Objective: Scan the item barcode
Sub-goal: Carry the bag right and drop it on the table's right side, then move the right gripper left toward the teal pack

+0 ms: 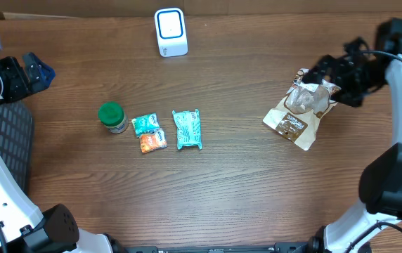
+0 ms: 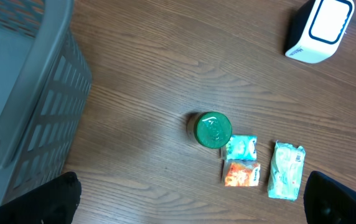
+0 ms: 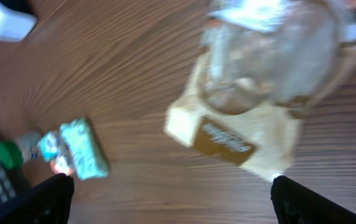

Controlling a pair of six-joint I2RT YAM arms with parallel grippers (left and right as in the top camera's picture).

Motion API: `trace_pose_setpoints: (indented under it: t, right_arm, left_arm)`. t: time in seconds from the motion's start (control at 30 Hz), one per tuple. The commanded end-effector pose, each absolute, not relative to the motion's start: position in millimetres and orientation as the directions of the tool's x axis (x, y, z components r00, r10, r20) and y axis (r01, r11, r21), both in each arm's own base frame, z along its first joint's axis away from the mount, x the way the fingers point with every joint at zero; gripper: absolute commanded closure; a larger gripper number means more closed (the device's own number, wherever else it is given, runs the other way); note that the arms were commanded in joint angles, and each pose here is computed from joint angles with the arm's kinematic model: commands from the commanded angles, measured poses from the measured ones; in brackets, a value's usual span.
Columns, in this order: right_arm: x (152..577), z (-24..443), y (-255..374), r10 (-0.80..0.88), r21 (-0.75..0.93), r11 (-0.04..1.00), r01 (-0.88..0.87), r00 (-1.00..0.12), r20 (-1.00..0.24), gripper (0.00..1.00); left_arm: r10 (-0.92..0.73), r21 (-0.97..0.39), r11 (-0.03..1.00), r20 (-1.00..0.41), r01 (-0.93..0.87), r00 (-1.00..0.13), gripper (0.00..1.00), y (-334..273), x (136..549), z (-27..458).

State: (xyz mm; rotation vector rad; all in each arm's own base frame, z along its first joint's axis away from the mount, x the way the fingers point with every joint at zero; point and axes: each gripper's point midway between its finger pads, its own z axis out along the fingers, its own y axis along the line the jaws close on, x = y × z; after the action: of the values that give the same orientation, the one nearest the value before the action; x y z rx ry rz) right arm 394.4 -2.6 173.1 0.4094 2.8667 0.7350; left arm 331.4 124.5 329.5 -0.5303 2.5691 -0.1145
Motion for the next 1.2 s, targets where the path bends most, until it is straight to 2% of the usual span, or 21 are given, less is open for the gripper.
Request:
trace_pose_setpoints:
  t: [0.0, 0.23, 0.3, 0.4, 0.47, 0.53, 0.6, 0.73, 0.83, 1.03, 1.17]
  right_arm:
    - [394.3, 190.2, 46.7, 0.182, 0.5, 0.861, 0.094, -0.974, -0.131, 0.0]
    - [387.0, 176.6, 154.0, -0.083, 0.499, 0.848, -0.179, -0.974, -0.209, 0.02]
    - [383.6, 170.3, 180.1, -0.1, 0.509, 0.837, -0.199, -0.972, -0.214, 0.12]
    - [379.1, 158.7, 215.2, -0.075, 0.538, 0.825, -0.175, -0.977, -0.202, 0.37]
    - [372.2, 148.7, 239.6, -0.079, 0.554, 0.813, -0.178, -0.977, -0.198, 0.47]
    - [363.8, 137.7, 263.4, -0.087, 0.571, 0.799, -0.189, -0.976, -0.201, 0.66]
    - [356.2, 128.8, 285.3, -0.09, 0.59, 0.783, -0.198, -0.974, -0.209, 0.76]
    - [342.9, 113.9, 321.9, -0.06, 0.618, 0.763, -0.188, -0.973, -0.222, 0.89]
    - [338.0, 100.7, 332.5, -0.002, 0.585, 0.798, -0.142, -0.973, -0.232, 0.96]
    - [326.7, 83.9, 355.9, 0.007, 0.537, 0.827, -0.164, -0.953, -0.303, 0.96]
    - [318.1, 62.1, 366.2, -0.005, 0.501, 0.851, -0.16, -0.955, -0.298, 0.96]
  left_arm:
    - [-0.377, -0.171, 0.926, -0.464, -0.337, -0.802, 0.0, 125.6, 333.5, 327.0]
    - [-0.377, -0.171, 0.926, -0.464, -0.337, -0.802, 0.0, 125.5, 333.6, 327.0]
    - [-0.377, -0.171, 0.926, -0.464, -0.337, -0.802, 0.0, 125.6, 333.5, 327.0]
    - [-0.377, -0.171, 0.926, -0.464, -0.337, -0.802, 0.01, 125.6, 333.5, 327.0]
    - [-0.377, -0.171, 0.926, -0.464, -0.337, -0.802, 0.0, 125.6, 333.5, 327.0]
    - [-0.377, -0.171, 0.926, -0.464, -0.337, -0.802, 0.01, 125.6, 333.5, 327.0]
    - [-0.377, -0.171, 0.926, -0.464, -0.337, -0.802, 0.0, 125.6, 333.5, 327.0]
    - [-0.377, -0.171, 0.926, -0.464, -0.337, -0.802, 0.0, 125.6, 333.5, 327.0]
    - [-0.377, -0.171, 0.926, -0.464, -0.337, -0.802, 0.0, 125.6, 333.5, 327.0]
    - [-0.377, -0.171, 0.926, -0.464, -0.337, -0.802, 0.0, 125.6, 333.5, 327.0]
    - [-0.377, -0.171, 0.926, -0.464, -0.337, -0.802, 0.0, 125.6, 333.5, 327.0]
